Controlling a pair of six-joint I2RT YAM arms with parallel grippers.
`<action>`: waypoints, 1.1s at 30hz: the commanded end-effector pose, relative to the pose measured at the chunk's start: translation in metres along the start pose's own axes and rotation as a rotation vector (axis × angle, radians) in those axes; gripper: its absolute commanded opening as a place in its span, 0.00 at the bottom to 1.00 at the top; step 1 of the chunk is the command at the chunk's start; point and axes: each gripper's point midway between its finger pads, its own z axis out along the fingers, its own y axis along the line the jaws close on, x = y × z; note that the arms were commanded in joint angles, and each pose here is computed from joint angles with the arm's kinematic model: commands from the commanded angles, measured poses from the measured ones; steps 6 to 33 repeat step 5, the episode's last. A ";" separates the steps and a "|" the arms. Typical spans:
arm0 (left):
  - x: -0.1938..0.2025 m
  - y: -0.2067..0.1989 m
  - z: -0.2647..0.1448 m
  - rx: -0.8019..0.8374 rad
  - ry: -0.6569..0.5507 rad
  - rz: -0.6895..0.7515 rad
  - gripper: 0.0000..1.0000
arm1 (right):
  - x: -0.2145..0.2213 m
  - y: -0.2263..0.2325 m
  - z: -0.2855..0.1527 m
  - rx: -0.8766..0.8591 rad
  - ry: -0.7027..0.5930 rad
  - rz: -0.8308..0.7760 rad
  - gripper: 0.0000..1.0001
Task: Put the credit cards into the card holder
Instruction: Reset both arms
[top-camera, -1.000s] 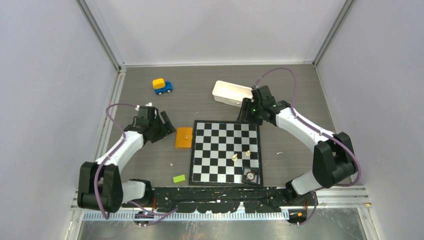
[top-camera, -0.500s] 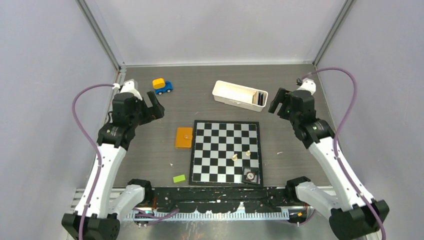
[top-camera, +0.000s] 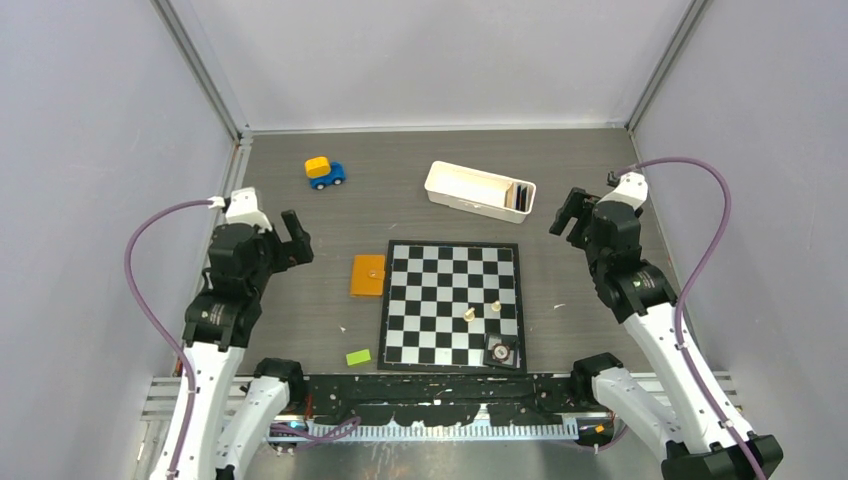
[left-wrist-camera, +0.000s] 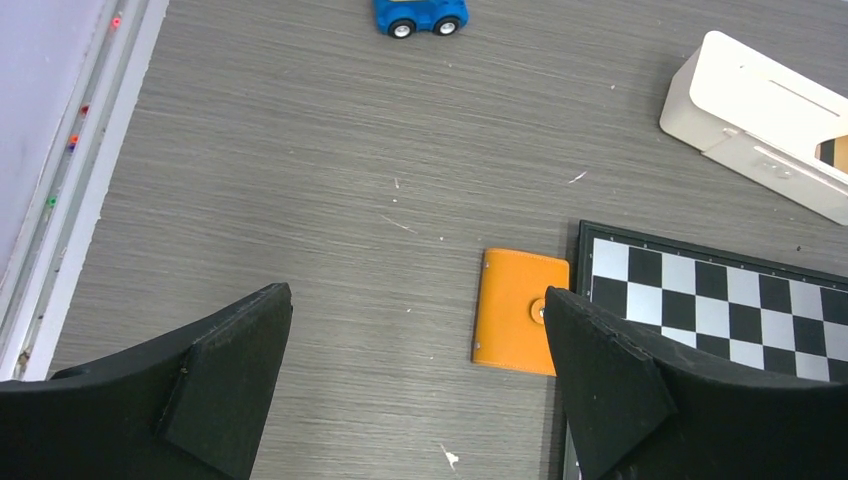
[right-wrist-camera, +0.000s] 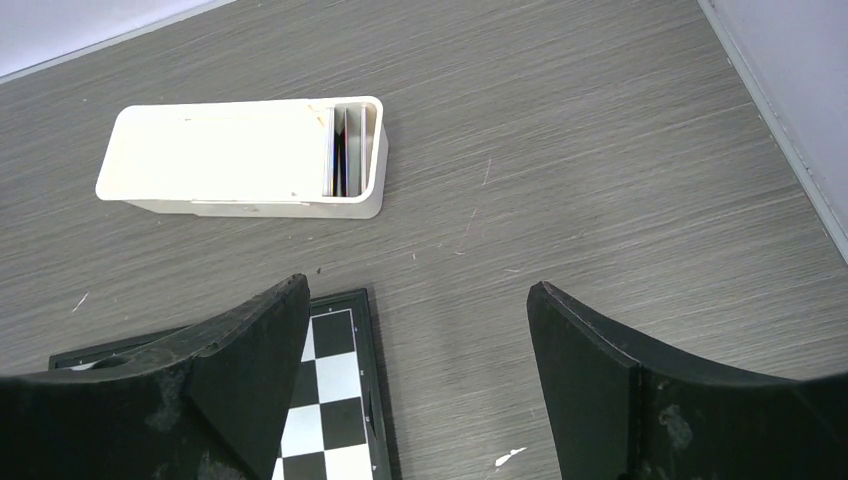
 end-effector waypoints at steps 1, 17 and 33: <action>-0.008 0.003 0.004 -0.018 -0.029 0.015 1.00 | -0.020 0.000 -0.002 0.010 -0.075 0.018 0.84; -0.005 0.005 0.008 -0.035 -0.006 0.023 1.00 | -0.022 -0.002 -0.005 0.012 -0.083 0.025 0.84; -0.005 0.005 0.008 -0.035 -0.006 0.023 1.00 | -0.022 -0.002 -0.005 0.012 -0.083 0.025 0.84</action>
